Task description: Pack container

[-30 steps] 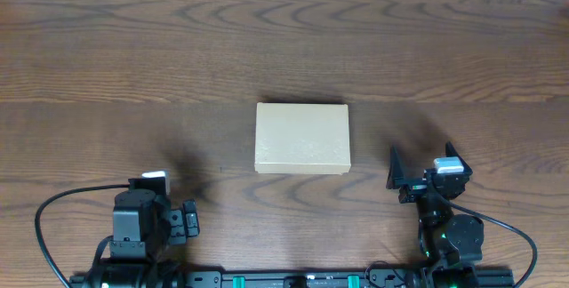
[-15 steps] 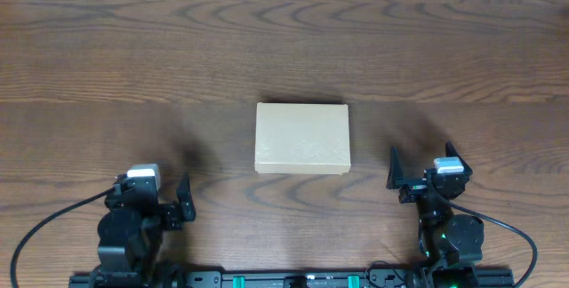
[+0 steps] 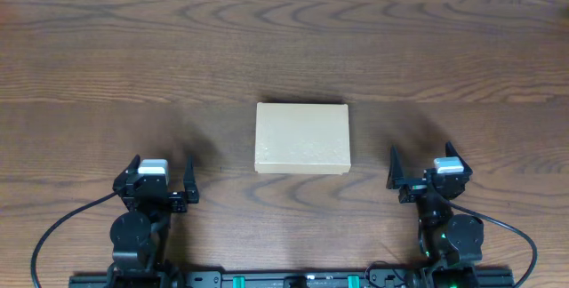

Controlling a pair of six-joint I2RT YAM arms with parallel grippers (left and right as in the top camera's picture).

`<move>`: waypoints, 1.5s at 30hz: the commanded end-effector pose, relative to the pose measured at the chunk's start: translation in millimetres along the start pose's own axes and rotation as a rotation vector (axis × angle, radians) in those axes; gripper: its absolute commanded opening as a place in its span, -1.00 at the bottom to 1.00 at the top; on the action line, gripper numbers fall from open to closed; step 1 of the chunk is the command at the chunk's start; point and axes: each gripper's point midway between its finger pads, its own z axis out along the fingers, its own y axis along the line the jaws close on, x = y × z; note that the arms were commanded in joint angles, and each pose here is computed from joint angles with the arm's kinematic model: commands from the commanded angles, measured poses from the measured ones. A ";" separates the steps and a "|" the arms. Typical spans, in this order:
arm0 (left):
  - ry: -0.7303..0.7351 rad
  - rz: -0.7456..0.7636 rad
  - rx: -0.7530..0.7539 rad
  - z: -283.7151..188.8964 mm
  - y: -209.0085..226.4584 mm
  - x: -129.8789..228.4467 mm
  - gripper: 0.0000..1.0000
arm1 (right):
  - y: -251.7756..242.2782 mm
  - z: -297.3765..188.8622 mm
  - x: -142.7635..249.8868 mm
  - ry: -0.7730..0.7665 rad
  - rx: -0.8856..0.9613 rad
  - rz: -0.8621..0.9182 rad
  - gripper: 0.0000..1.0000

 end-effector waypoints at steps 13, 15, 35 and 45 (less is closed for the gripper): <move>0.018 0.011 0.038 3.2 -7.0 11.3 0.90 | -2.9 -0.2 0.4 -0.004 0.014 0.014 0.98; 0.018 0.011 0.039 3.2 -7.2 11.3 0.90 | -2.9 -0.2 0.4 -0.004 0.014 0.014 0.98; 0.018 0.004 0.037 3.3 -6.9 11.3 0.91 | -2.9 -0.2 0.4 -0.004 0.014 0.014 0.98; 0.018 0.004 0.037 3.3 -6.9 11.3 0.91 | -3.0 -0.2 0.4 -0.004 0.014 0.014 0.99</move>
